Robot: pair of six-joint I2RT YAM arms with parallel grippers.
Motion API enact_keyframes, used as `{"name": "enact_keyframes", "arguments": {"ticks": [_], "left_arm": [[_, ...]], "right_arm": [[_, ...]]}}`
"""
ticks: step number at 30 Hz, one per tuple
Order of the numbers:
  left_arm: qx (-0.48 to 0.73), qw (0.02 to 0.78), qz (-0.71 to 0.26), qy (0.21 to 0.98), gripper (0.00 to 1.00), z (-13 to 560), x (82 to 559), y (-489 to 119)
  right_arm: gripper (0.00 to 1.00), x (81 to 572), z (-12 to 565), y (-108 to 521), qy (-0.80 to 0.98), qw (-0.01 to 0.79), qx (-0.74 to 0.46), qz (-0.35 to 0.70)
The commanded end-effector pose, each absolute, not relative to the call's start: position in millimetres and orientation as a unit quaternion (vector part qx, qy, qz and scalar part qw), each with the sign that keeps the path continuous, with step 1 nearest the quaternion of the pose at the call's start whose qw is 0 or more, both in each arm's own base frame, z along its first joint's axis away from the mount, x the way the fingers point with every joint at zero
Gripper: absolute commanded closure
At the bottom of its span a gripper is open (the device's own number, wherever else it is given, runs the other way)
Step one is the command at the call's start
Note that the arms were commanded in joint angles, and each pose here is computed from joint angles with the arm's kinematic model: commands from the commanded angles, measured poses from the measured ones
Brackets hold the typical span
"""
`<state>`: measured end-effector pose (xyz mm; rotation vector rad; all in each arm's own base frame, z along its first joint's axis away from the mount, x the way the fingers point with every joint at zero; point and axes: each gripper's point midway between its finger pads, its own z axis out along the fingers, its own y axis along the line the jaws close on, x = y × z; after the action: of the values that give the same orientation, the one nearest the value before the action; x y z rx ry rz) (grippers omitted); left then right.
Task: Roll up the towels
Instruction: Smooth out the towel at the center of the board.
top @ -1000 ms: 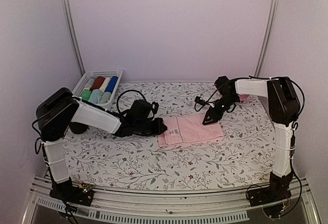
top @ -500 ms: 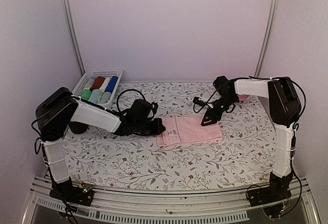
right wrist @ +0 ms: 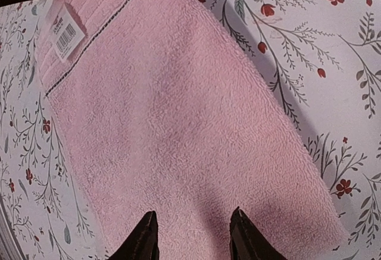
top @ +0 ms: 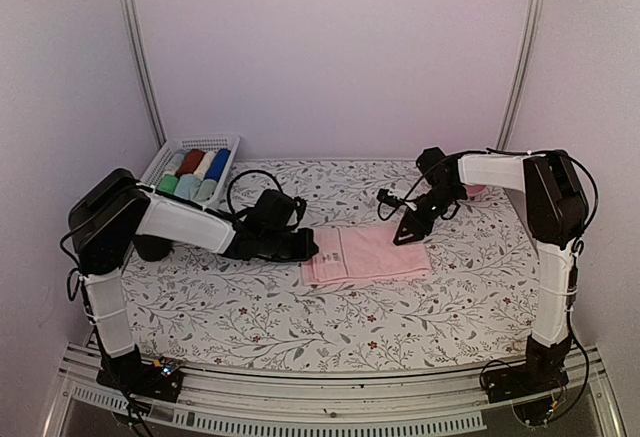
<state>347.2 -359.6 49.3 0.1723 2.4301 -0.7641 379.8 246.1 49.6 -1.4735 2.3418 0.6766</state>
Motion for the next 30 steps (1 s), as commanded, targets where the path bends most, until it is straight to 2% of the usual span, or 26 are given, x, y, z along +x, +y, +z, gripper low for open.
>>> {"name": "enact_keyframes", "arguments": {"ticks": [1,11,16,19,22,25,27,30], "left_arm": [[0.062,0.305,-0.262,0.913,1.0,57,359,-350],[0.056,0.289,-0.218,0.931,1.0,27,359,-331],[0.052,0.271,-0.18,0.944,1.0,-3,358,-315],[0.048,0.277,-0.173,0.944,0.95,-1,361,-308],[0.048,0.289,-0.169,0.941,0.85,8,365,-306],[0.049,0.309,-0.172,0.934,0.65,29,370,-306],[0.048,0.319,-0.174,0.93,0.54,39,373,-307],[0.046,0.336,-0.178,0.924,0.45,55,377,-308]], "right_arm": [[0.6,379,53,245,0.809,0.152,-0.522,0.223],[0.61,376,46,239,0.811,0.139,-0.531,0.202],[0.68,370,59,234,0.803,0.139,-0.537,0.219],[0.76,365,57,227,0.805,0.127,-0.537,0.219],[0.8,353,50,220,0.804,0.112,-0.543,0.214],[0.8,344,49,216,0.801,0.107,-0.55,0.213],[0.85,340,52,214,0.799,0.109,-0.552,0.212],[0.86,335,54,214,0.793,0.114,-0.559,0.214]]}}
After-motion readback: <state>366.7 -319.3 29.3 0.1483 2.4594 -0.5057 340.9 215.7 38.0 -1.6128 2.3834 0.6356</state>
